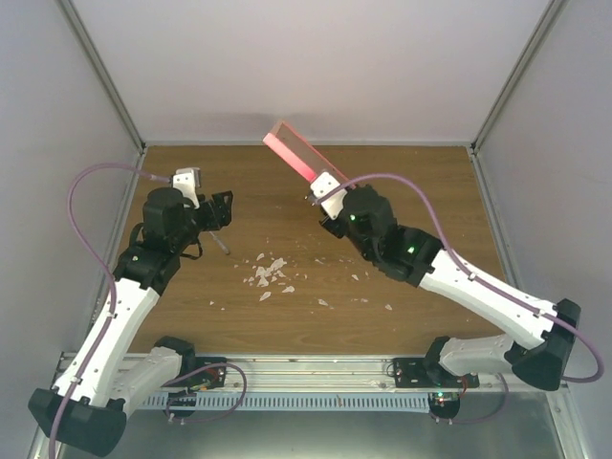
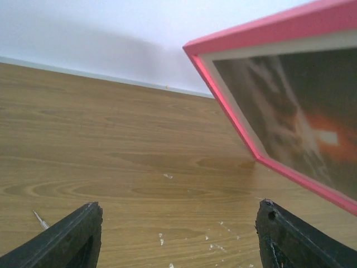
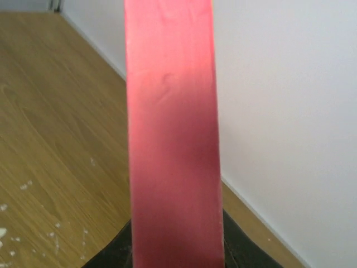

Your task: Take the photo out of the frame

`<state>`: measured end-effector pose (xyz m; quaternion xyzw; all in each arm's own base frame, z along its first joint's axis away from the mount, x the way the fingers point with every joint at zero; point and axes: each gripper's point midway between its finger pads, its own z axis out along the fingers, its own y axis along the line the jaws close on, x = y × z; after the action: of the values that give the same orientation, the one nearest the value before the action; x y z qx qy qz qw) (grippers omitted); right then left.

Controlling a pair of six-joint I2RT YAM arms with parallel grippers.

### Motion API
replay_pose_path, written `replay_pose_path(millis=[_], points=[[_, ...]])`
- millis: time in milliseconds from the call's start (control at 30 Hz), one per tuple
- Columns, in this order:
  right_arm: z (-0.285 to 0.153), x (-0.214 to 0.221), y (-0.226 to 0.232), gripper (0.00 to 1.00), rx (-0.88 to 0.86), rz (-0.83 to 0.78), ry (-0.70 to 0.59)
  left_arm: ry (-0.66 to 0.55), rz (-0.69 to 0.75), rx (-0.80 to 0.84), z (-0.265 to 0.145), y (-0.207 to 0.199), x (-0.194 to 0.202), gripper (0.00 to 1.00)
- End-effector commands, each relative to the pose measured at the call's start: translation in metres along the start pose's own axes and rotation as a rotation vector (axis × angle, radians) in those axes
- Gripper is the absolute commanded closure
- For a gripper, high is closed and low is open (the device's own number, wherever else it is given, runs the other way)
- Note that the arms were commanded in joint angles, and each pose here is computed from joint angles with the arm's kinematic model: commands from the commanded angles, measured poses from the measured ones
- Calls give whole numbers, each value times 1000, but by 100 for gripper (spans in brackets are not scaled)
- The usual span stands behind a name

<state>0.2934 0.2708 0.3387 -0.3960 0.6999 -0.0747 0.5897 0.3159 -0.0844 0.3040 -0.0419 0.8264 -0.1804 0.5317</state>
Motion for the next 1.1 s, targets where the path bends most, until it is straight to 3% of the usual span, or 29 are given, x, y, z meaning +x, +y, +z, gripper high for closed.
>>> replay_pose_path(millis=[0, 600, 1067], points=[[-21, -58, -35, 99, -52, 231, -221, -46, -13, 7, 2, 1, -6, 24], [-48, -83, -95, 99, -248, 563, -451, 6, -31, 25, 13, 5, 20, 23], [-45, -21, -119, 99, -544, 873, -450, 17, -34, 48, 10, 3, 25, 22]])
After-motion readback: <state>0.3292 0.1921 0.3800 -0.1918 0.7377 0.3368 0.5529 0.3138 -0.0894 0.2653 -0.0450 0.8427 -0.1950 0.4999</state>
